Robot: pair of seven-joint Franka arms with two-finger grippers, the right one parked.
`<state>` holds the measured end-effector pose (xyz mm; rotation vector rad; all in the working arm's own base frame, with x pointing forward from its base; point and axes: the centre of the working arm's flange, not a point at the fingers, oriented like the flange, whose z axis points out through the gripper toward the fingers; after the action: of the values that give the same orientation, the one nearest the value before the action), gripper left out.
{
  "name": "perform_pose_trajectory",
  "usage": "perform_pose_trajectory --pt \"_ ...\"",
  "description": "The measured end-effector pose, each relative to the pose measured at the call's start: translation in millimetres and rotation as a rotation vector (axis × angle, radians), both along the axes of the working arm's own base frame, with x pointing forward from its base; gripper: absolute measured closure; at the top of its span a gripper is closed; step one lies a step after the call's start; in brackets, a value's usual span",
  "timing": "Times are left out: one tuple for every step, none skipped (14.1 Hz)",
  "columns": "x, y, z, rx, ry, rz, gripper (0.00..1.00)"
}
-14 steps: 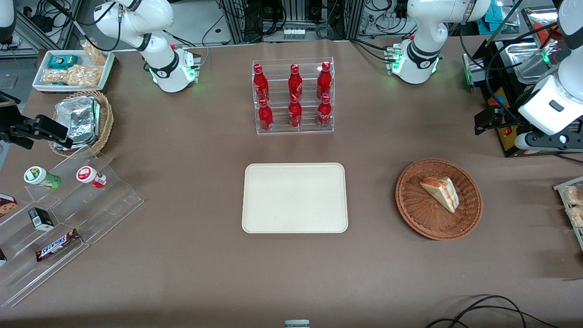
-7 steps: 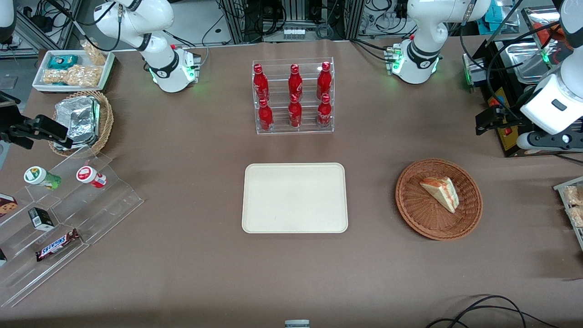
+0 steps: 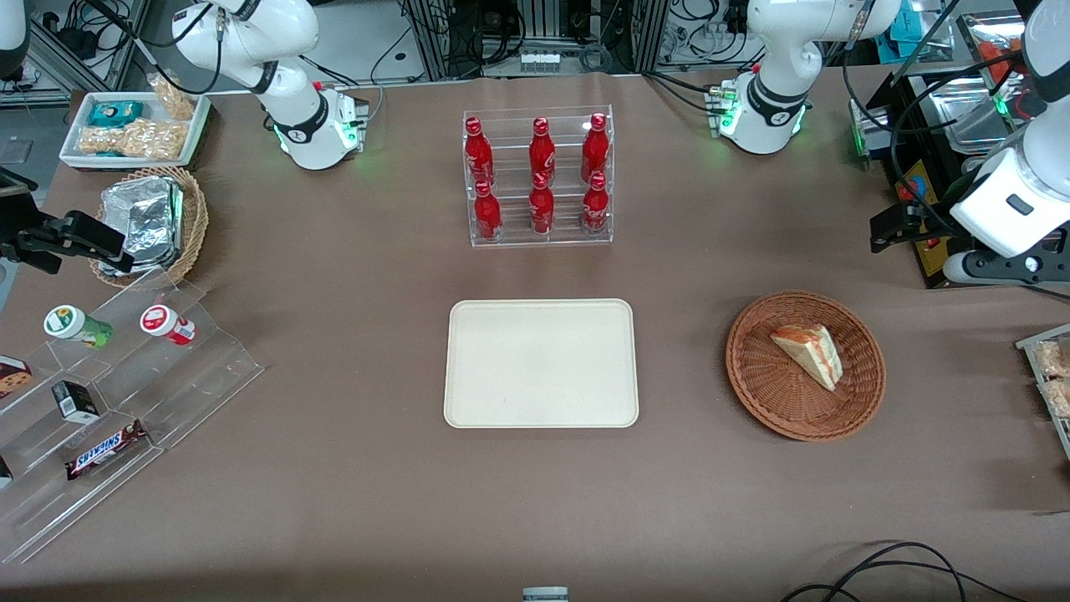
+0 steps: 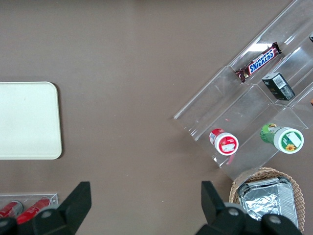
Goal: Place sandwich from basket to tray
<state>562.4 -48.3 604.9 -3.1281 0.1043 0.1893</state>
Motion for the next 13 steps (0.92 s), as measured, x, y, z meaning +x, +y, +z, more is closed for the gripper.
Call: perform_pose_trajectory --pt "2 2 -4 0.001 0.009 0.003 0.00" --pt "4 3 -12 0.002 0.023 0.006 0.00" --pt "6 4 -21 0.003 0.040 0.008 0.00" --pt "9 5 -32 0.005 0.061 0.009 0.00" --pt "13 5 -47 0.007 0.089 0.010 0.00" --pt "18 5 -66 0.010 0.121 0.010 0.00" --pt "25 5 -87 0.013 0.148 0.010 0.00" --pt "32 5 -108 0.015 0.166 0.010 0.00" --pt "40 5 -131 0.018 0.180 0.009 0.00" --pt "48 5 -154 0.026 0.189 0.007 0.00" --pt "54 6 -177 0.031 0.193 0.007 0.00" --pt "59 7 -197 0.035 0.197 0.013 0.00" --pt "62 9 -214 0.042 0.200 0.031 0.00"
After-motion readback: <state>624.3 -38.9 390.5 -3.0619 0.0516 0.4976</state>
